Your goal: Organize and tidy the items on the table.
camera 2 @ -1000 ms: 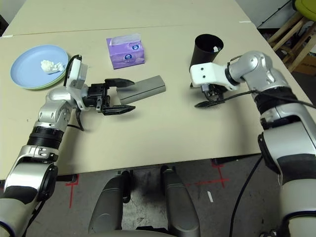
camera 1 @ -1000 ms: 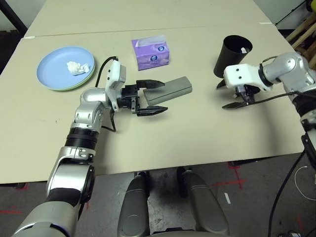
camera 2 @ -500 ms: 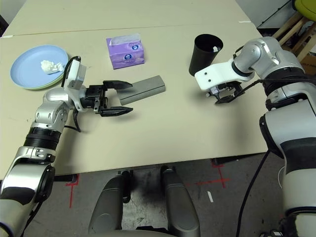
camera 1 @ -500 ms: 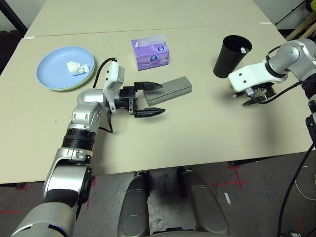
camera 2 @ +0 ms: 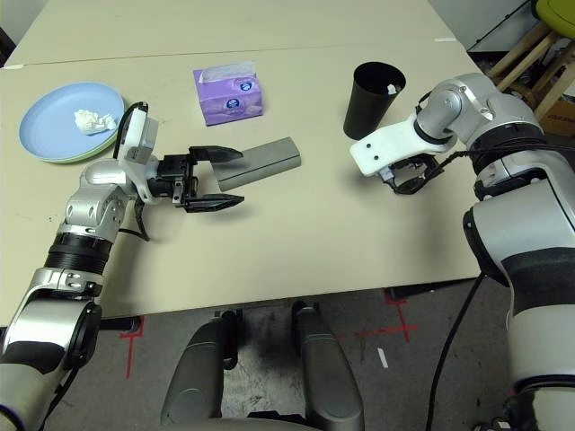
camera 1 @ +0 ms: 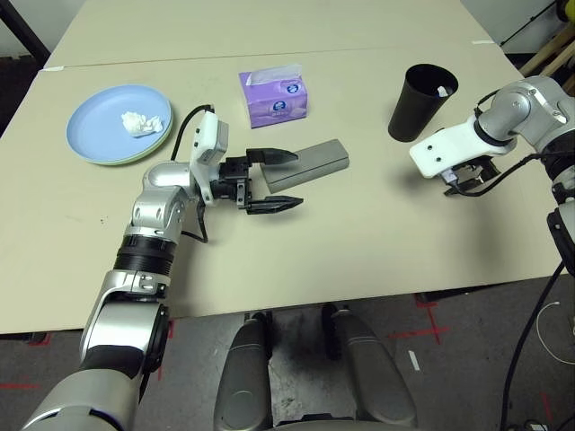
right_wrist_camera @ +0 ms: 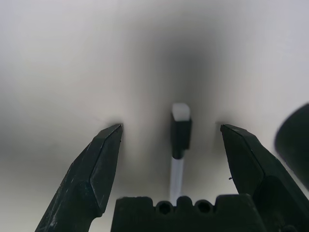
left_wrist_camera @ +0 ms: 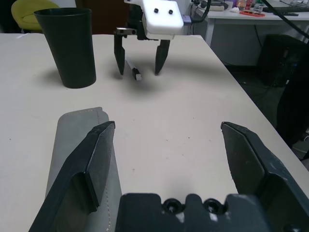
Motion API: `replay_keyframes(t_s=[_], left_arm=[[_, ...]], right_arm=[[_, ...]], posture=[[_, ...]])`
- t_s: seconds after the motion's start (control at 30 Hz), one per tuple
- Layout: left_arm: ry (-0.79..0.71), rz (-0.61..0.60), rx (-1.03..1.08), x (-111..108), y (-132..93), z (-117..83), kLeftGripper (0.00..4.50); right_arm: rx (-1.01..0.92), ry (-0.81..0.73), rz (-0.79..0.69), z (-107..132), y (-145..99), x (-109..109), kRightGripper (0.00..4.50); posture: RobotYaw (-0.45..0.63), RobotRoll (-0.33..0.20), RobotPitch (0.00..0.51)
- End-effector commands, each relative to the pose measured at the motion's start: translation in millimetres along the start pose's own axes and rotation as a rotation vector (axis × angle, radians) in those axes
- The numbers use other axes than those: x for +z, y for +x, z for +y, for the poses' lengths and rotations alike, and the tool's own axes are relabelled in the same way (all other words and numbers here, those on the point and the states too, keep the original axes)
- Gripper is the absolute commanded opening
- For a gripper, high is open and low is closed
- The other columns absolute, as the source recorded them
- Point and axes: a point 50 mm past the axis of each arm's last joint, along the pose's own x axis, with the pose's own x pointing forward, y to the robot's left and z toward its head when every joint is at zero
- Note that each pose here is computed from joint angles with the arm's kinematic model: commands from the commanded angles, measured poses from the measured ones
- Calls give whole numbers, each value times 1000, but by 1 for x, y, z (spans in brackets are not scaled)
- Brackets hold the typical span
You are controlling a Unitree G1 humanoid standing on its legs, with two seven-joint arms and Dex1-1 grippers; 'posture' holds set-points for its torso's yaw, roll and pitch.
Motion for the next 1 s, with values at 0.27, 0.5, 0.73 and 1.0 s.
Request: replay_keyframes(t_s=[0.27,0.5,0.73,1.0], left_arm=[[-26,3,-20,-5,2,-12,4500],[-46,-5,-26,-8,5,-17,4500],[-54,-6,-24,-8,4,-19,4500],[-65,-7,-19,-9,3,-23,4500]], right_arm=[[19,-12,7,1,-6,-2,4480],[28,-12,7,0,-10,-3,4480],[54,-5,22,3,-9,-5,4109],[86,0,42,7,-5,-7,1391]], posture=[[101,0,274],[95,0,298],[101,0,308],[107,0,320]])
